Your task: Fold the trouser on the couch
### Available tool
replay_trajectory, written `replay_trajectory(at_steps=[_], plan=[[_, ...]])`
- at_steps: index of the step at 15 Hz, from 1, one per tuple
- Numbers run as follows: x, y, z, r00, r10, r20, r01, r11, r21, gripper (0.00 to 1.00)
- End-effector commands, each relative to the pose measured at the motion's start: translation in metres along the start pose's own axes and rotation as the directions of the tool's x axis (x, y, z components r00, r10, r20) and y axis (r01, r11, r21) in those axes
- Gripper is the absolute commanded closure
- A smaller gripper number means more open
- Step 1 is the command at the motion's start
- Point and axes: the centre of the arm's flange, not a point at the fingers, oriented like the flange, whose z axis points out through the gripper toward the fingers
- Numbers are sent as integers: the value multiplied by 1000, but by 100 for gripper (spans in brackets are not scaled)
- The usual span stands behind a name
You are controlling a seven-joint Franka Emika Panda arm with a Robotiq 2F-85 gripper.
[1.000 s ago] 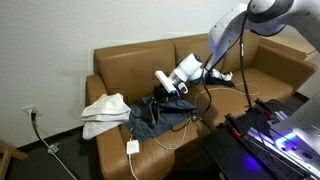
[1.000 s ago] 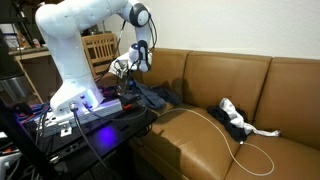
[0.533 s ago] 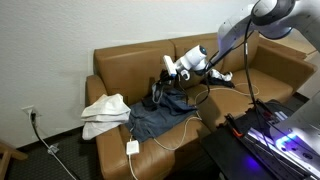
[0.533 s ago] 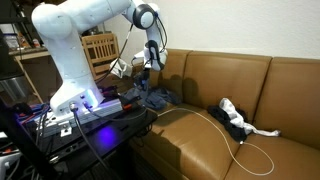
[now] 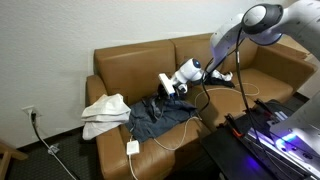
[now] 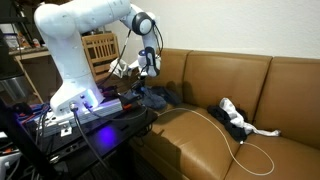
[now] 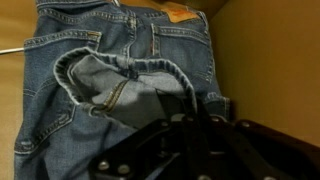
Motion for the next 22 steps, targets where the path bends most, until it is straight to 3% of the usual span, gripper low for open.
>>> replay_trajectory(at_steps=[1,3,4,6,9,13,15,17,20,22], plan=[[-32,7,17,999,-45,20,46,998,-47,99],[-45,9,21,999,-21,46,26,996,-90,99],[-48,11,22,998,15,60,-7,991,-131,70],[-49,18,15,994,92,66,-74,970,-231,65],[-36,34,-4,979,204,6,-191,928,-320,42],[-36,64,-45,954,300,2,-264,845,-464,15],[-37,75,-67,949,315,-36,-291,820,-493,2],[-34,91,-83,947,312,-80,-308,804,-509,0],[-29,103,-102,942,295,-163,-337,813,-475,0],[-20,100,-112,946,257,-200,-316,873,-372,0]])
